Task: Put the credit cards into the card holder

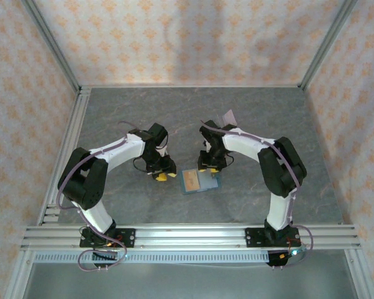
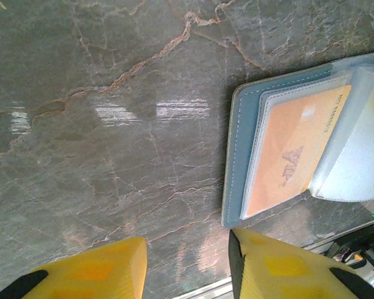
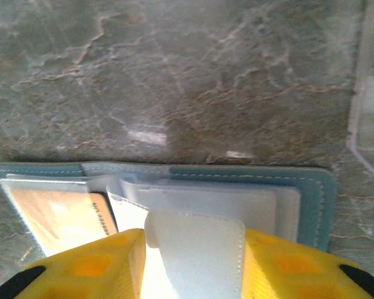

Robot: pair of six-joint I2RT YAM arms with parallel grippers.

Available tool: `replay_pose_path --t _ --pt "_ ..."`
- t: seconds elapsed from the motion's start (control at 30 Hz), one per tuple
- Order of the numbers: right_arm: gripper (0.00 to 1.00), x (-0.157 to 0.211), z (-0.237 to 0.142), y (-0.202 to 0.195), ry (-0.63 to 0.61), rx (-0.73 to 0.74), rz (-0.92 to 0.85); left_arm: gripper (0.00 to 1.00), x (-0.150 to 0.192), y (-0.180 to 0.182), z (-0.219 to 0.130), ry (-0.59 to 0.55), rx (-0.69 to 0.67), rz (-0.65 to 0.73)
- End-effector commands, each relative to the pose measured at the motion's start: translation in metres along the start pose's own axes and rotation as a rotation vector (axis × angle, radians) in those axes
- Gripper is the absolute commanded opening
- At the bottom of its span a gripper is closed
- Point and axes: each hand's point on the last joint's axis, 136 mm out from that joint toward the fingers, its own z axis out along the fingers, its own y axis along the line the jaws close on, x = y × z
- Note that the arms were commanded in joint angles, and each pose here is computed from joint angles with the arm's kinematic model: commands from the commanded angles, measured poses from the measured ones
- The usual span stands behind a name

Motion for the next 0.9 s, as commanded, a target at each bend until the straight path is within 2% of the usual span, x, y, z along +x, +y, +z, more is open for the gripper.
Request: replay_pose_path --t 0.0,0.17,0.47,0.67,0.87 --pt "0.41 -0.004 -0.015 0.016 -0.037 -0.053 -0.015 0.40 0.002 0.002 0.003 0.011 -0.013 -0.003" --pt "0.40 -0.002 -0.029 0.039 -0.054 -0.116 -0.039 0.40 0.001 0.001 0.003 0.009 -0.010 -0.001" --pt "0.41 0.006 0.000 0.090 -0.018 -0.254 -0.026 0.40 -0.001 0.006 -0.003 -0.012 -0.028 -0.019" --pt "0.44 0.004 0.014 0.100 -0.014 -0.292 0.005 0.40 0.002 0.020 -0.016 -0.038 -0.009 -0.056" --pt "0.46 -0.002 0.000 0.104 -0.030 -0.311 -0.006 0.43 0.008 0.019 -0.021 -0.037 0.004 -0.042"
